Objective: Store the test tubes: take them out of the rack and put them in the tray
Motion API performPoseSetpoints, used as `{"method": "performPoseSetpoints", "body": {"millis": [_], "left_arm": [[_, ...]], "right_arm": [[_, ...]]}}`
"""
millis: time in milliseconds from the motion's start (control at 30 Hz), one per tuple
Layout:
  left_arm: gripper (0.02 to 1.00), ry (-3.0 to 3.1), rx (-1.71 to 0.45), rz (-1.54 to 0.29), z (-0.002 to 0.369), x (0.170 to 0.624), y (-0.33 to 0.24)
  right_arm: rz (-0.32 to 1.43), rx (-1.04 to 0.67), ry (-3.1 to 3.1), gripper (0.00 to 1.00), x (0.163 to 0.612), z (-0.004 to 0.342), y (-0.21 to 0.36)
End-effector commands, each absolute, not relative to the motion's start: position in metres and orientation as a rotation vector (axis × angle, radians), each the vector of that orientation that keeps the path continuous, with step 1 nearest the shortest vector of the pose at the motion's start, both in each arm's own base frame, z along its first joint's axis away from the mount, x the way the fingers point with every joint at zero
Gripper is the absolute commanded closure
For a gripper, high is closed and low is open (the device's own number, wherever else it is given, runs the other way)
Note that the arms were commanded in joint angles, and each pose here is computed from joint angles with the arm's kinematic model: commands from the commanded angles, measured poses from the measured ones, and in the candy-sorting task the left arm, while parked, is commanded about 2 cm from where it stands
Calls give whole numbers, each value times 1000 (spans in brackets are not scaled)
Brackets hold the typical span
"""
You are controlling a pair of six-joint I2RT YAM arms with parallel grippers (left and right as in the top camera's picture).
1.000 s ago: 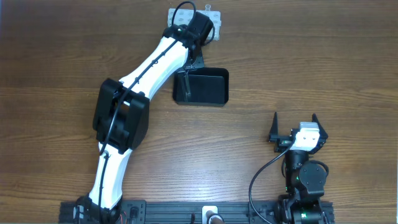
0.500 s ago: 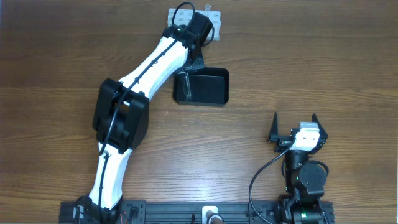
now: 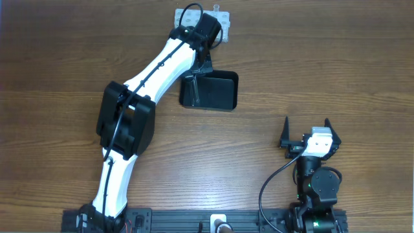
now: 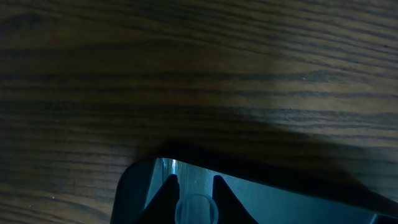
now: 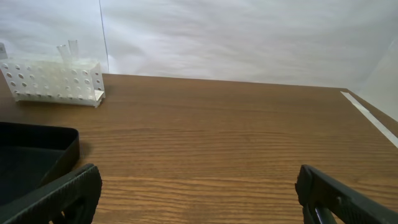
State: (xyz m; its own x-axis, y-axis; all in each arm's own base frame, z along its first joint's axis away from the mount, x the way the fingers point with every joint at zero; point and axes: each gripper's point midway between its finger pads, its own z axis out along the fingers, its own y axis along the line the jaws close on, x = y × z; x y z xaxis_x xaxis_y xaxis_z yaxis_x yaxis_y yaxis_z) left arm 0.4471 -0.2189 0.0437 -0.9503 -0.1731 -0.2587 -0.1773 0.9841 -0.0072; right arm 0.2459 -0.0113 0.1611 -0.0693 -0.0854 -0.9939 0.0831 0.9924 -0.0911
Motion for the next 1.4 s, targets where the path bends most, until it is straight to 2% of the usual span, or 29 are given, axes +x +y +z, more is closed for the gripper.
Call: {"method": "performPoseSetpoints", "body": {"millis": [33,100,300,367,500,600,800,933,1100,1267,1400], "left_arm": [[755,2879,-238,17,44,445,-219],[680,2879,-238,17,44,445,-219],[544,2870,-239,8,49,446,-219],[448,2854,-236,-8,58,446,-221],[183,2765,-226,-58,104,447,-224],[53,2610,-228,-2,159,449,-216],[20,2299,-103,191,277,432,-188],[20,2181,-128,205,336,419,-152],[23,2094,-274,157,381,414,-89],[20,1941,-173,86,421,410,-47],[20,1747,-75,40,437,387,-26]], "right_arm": [[-152,9,1639,7,246,159,-14],[-152,9,1639,9,246,159,-14],[-152,9,1640,9,246,159,-14],[-152,9,1639,9,246,159,-14],[-152,9,1639,9,246,159,-14],[-152,9,1639,9,246,159,-14],[-152,9,1639,9,246,159,-14],[-152,9,1639,9,246,159,-14],[-152,9,1640,9,246,159,-14],[-152,9,1639,7,246,159,-14],[-152,9,1639,9,246,159,-14]]}}
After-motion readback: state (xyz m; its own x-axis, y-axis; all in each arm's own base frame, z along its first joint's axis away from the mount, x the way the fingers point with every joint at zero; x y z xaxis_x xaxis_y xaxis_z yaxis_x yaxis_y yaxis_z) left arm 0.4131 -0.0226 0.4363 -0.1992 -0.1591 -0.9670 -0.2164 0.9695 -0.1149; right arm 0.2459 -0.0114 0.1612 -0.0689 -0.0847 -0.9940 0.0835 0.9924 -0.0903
